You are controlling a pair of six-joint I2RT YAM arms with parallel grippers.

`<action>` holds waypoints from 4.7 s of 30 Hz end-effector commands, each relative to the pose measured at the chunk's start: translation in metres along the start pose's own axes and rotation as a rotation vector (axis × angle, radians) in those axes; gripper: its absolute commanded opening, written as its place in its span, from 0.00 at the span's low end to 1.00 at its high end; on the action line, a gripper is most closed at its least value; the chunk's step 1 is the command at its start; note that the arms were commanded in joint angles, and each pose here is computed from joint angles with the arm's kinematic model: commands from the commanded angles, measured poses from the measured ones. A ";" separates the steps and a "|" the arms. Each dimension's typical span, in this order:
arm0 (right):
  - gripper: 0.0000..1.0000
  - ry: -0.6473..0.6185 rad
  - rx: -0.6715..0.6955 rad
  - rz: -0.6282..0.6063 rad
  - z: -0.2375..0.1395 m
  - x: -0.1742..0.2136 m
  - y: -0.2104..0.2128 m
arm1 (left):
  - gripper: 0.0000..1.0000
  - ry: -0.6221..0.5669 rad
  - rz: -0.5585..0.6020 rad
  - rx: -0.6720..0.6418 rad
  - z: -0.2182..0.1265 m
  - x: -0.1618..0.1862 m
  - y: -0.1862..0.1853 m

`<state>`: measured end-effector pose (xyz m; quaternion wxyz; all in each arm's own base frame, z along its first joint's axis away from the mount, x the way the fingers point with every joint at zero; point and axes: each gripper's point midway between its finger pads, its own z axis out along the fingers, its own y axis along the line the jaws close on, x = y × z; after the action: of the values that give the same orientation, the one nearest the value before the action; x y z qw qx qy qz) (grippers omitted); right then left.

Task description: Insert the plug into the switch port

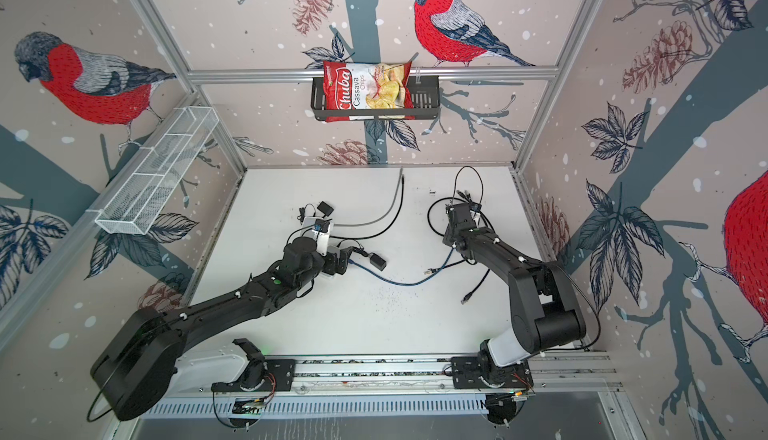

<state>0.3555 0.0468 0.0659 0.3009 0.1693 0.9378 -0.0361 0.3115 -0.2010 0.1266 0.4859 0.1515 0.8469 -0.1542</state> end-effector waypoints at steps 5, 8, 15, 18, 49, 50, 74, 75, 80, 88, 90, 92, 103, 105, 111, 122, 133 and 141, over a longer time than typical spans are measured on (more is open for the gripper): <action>0.62 0.115 -0.028 0.097 0.014 0.027 -0.018 | 0.98 -0.026 0.091 0.100 0.006 -0.011 -0.028; 0.52 0.154 -0.049 0.116 0.021 0.033 -0.022 | 0.98 0.001 0.191 0.127 0.010 -0.008 -0.049; 0.40 0.186 -0.046 0.125 0.030 0.040 -0.025 | 0.98 0.065 0.339 0.204 0.021 0.007 -0.090; 0.27 0.194 -0.063 0.133 0.035 0.040 -0.022 | 0.98 0.086 0.399 0.256 0.023 0.016 -0.109; 0.00 -0.107 -0.108 0.152 -0.012 -0.075 -0.005 | 0.98 0.111 0.545 0.454 0.063 0.031 -0.198; 0.00 -0.116 -0.116 0.151 -0.014 -0.078 -0.003 | 0.97 0.106 0.544 0.456 0.062 0.030 -0.198; 0.00 -0.328 -0.471 0.155 -0.084 -0.114 0.042 | 0.97 -0.030 0.437 0.399 0.055 0.002 -0.191; 0.00 -0.325 -0.468 0.147 -0.084 -0.112 0.043 | 0.97 -0.050 0.445 0.420 0.053 -0.001 -0.195; 0.00 -0.311 -0.443 0.121 -0.078 -0.101 0.045 | 0.94 -0.103 0.467 0.528 0.050 -0.014 -0.219; 0.00 -0.295 -0.445 0.087 -0.069 -0.089 0.048 | 0.88 -0.073 0.401 0.691 0.058 -0.025 -0.249; 0.02 -0.283 -0.436 0.044 -0.065 -0.085 0.050 | 0.86 -0.057 0.388 0.674 0.064 -0.024 -0.245; 0.13 -0.261 -0.420 -0.037 -0.061 -0.080 0.055 | 0.86 -0.043 0.380 0.638 0.069 -0.023 -0.237; 0.38 -0.189 -0.470 -0.683 -0.051 -0.042 0.128 | 0.86 -0.079 0.229 0.484 0.050 -0.030 -0.160; 0.37 -0.109 -0.530 -0.753 -0.052 -0.033 0.133 | 0.86 -0.078 0.230 0.460 0.044 -0.028 -0.153; 0.32 -0.020 -0.482 -1.039 -0.048 0.001 0.114 | 0.87 -0.106 0.217 0.376 0.030 -0.025 -0.130; 0.38 -0.027 -0.403 -1.527 -0.041 0.041 0.075 | 0.88 -0.139 0.253 0.349 0.018 -0.022 -0.117; 0.39 0.045 -0.497 -1.662 -0.024 0.072 0.071 | 0.88 -0.159 0.247 0.355 0.018 -0.019 -0.112; 0.38 0.044 -0.563 -1.694 -0.014 0.081 0.082 | 0.88 -0.160 0.243 0.350 0.017 -0.019 -0.110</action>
<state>0.3106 0.1414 0.0329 0.1720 -0.6458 0.7435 -0.0242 0.2860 -0.3081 0.1355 0.5116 0.3250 0.7563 -0.2465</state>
